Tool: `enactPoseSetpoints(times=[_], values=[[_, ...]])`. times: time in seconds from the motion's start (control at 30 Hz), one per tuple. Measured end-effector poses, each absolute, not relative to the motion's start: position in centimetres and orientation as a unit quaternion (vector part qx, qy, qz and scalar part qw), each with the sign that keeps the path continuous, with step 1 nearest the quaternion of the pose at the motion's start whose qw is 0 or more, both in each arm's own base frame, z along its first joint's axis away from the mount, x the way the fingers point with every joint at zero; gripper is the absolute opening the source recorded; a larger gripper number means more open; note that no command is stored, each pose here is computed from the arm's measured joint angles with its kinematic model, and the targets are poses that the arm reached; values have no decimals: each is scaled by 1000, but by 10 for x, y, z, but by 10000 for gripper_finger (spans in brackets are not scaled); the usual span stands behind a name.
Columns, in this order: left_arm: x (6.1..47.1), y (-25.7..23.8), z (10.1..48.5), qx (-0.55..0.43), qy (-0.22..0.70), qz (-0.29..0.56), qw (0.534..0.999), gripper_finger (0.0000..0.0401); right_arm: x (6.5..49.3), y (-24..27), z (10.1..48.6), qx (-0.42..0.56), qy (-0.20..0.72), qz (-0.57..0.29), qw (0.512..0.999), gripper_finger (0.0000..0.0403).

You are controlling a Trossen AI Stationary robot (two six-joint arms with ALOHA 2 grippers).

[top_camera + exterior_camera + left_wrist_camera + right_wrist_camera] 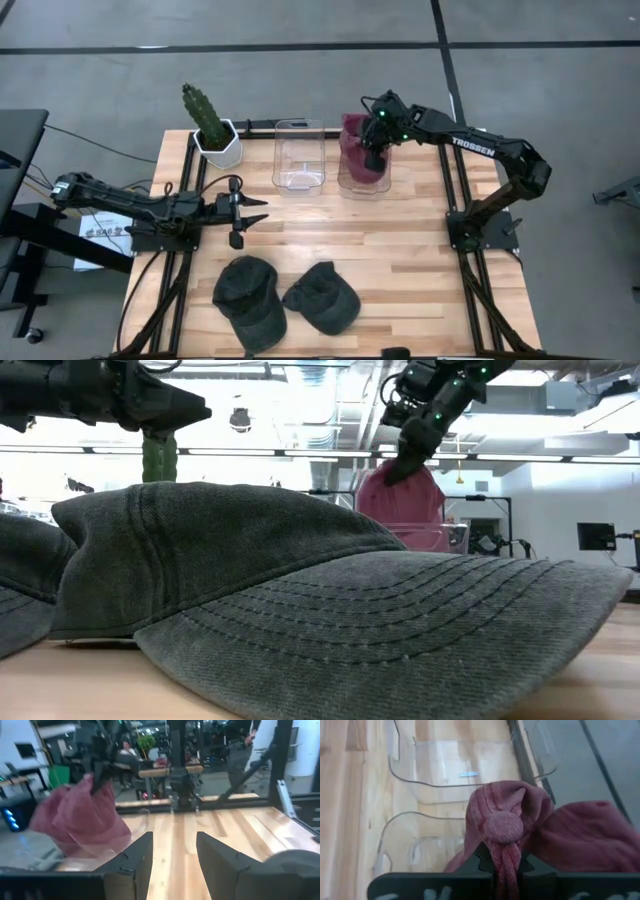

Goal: Pick & Place hat
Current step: Put the maroon head cap into the right transparent bin, then put the right black head cap into the left transparent bin

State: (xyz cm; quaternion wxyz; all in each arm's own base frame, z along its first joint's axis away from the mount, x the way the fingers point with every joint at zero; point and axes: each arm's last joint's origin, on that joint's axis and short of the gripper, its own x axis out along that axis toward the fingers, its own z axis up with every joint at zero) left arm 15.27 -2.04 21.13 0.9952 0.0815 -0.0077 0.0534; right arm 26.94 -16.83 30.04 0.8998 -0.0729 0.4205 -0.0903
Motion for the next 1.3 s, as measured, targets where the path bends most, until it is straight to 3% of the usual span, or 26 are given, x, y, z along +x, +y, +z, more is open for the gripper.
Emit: enactPoseSetpoints(times=[0.63,0.77,1.1,1.3], values=[[155,-2,232,141,-50,120,981,149,263,-181,298,-46,422,-115,898,12],[155,0,233,141,-51,129,980,149,261,-180,296,-27,433,-116,893,52],[155,2,233,141,-52,134,979,149,255,-175,298,-19,447,-113,887,196],[155,2,233,141,-52,134,980,149,239,-162,319,-35,432,-116,894,233]])
